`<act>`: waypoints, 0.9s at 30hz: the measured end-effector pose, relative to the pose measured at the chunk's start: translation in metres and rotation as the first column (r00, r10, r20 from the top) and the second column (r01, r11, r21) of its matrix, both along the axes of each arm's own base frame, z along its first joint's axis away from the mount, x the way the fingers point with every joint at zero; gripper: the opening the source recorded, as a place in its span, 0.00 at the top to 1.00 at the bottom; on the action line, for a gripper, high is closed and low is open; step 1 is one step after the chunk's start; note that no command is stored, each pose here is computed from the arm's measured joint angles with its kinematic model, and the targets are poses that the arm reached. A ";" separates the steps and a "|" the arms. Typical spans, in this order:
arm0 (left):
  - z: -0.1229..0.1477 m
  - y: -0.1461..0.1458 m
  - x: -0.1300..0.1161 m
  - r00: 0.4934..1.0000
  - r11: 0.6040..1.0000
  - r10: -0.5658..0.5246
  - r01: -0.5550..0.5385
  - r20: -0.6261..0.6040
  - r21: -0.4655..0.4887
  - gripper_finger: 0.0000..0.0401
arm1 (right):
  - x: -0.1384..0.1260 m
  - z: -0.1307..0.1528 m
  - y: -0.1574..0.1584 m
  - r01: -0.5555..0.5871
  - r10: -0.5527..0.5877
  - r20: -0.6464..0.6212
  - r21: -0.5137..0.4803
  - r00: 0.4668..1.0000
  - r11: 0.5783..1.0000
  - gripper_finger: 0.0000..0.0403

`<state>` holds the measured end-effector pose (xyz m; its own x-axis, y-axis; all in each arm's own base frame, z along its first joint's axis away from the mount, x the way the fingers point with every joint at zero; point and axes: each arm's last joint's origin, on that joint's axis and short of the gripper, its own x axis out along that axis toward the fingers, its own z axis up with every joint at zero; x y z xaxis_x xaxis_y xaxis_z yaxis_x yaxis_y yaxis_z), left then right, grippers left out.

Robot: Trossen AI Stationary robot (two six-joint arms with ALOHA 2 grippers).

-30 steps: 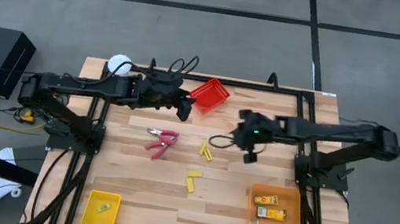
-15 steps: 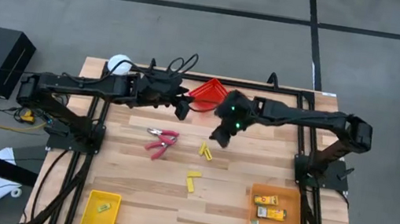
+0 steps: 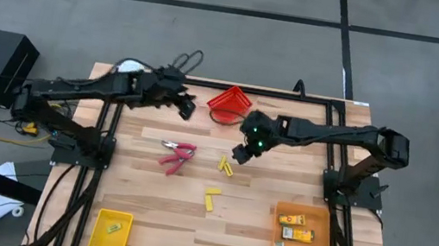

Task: Pick & Place School Supplies
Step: Put the yellow eraser into the yellow bin

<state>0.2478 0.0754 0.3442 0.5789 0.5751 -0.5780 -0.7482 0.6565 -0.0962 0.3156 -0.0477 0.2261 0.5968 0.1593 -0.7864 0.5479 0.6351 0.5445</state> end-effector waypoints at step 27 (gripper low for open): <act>0.016 0.038 -0.053 0.963 0.969 -0.243 0.247 -0.119 0.021 0.54 | 0.015 -0.042 0.032 0.591 -0.590 -0.069 0.193 0.804 0.783 0.55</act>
